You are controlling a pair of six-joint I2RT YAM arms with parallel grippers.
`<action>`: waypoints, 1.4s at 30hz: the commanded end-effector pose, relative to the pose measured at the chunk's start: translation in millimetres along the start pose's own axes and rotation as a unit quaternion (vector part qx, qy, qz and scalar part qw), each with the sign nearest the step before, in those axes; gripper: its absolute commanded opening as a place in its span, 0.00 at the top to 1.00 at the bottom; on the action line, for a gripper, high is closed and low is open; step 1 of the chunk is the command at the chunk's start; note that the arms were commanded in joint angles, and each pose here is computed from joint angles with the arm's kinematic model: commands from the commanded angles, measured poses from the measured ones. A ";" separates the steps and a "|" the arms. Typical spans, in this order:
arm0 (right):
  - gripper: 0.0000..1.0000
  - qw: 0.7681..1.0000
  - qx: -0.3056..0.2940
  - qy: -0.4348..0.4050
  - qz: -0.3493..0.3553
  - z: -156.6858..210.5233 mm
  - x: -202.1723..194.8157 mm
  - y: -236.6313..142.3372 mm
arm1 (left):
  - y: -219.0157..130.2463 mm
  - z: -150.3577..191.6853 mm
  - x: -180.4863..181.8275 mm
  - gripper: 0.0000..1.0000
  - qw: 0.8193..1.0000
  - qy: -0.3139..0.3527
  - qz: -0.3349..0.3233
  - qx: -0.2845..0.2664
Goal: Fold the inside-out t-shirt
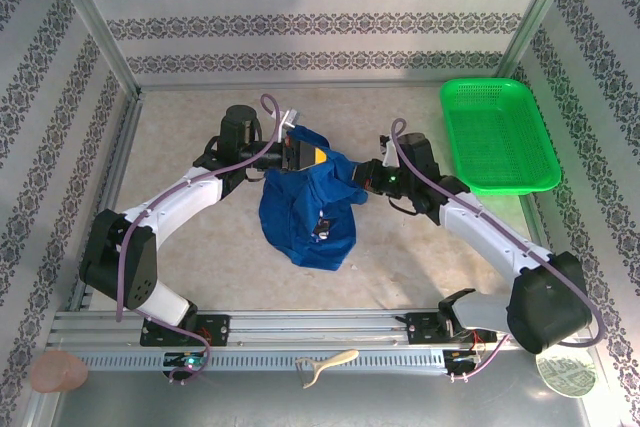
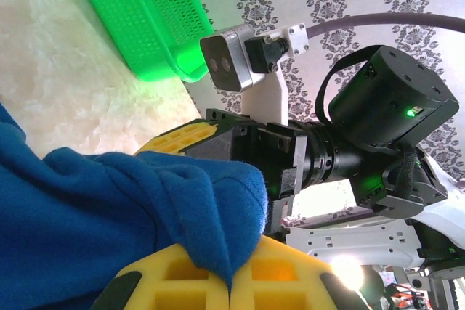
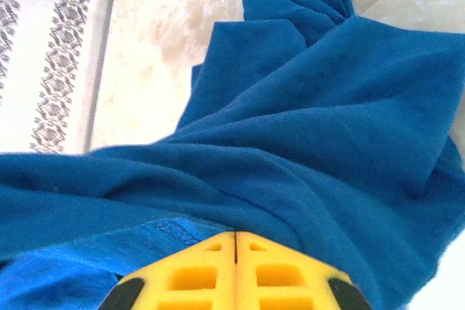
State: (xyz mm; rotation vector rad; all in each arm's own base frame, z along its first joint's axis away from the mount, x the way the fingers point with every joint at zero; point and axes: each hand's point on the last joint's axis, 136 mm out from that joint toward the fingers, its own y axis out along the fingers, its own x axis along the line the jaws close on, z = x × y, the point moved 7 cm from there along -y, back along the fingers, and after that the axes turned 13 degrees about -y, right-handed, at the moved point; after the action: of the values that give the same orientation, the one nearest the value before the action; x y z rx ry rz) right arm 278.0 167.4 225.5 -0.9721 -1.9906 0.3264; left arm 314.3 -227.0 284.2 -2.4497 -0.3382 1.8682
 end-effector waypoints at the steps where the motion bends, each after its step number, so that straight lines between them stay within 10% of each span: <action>1: 1.00 0.999 -0.024 -0.016 -0.031 -17.6 18.6 -9.3 | -11.5 -11.8 -26.9 1.00 0.998 0.045 0.038 -0.018; 5: 1.00 0.997 -0.051 -0.019 -0.049 -29.5 32.1 -28.1 | -21.8 -19.5 -16.0 1.00 0.998 0.032 0.032 -0.050; 12: 1.00 0.995 -0.078 -0.021 -0.066 -40.1 49.4 -50.6 | -48.7 -34.8 8.2 0.40 0.993 0.010 -0.004 -0.121; 27: 1.00 0.996 -0.058 -0.005 -0.061 -30.0 41.3 -38.4 | -25.9 32.2 9.6 0.43 0.961 0.111 -0.236 -0.095; 42: 1.00 0.997 -0.050 -0.002 -0.062 -23.0 44.1 -35.3 | 37.9 30.5 6.3 0.40 0.938 0.196 -0.273 -0.087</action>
State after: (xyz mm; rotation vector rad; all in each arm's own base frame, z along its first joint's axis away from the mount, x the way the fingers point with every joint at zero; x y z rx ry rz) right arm 268.7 170.7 282.8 -0.9250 -2.0675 0.1679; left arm 283.0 -257.8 253.9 -2.3534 -1.0288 1.2357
